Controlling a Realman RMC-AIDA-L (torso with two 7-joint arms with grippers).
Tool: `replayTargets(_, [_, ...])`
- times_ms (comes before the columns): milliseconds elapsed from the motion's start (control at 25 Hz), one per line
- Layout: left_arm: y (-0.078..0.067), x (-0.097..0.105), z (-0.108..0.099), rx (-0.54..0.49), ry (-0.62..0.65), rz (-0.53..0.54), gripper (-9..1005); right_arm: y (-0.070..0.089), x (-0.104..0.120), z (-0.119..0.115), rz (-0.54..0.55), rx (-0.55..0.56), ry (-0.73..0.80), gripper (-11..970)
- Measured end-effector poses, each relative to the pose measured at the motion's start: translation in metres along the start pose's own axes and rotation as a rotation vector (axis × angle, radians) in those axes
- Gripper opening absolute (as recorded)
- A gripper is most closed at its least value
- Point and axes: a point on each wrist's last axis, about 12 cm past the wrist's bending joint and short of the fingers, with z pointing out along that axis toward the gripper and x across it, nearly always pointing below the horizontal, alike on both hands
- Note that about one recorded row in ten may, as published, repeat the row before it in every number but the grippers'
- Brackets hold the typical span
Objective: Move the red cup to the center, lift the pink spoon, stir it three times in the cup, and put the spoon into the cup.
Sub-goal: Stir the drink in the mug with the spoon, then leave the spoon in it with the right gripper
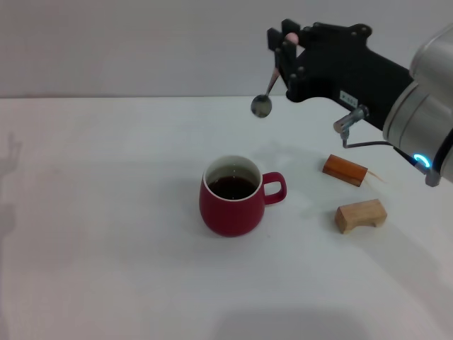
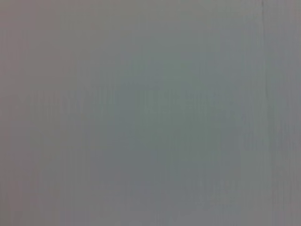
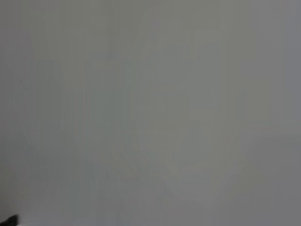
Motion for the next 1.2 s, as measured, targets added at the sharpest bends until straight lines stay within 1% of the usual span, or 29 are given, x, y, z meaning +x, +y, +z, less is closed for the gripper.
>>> replayTargets(360, [-0.001, 0.0, 0.0, 0.001, 0.001, -0.002, 846, 0.0, 0.0, 0.01, -0.01, -0.112, 0.075, 135])
replayTargets(680, [-0.003, 0.0, 0.001, 0.004, 0.0, -0.005, 846, 0.001, -0.001, 0.017, -0.007, -0.17, 0.115, 134])
replayTargets(1200, [-0.002, 0.0, 0.0, 0.003, 0.003, -0.004, 846, -0.001, 0.011, 0.034, 0.017, -0.244, 0.206, 134])
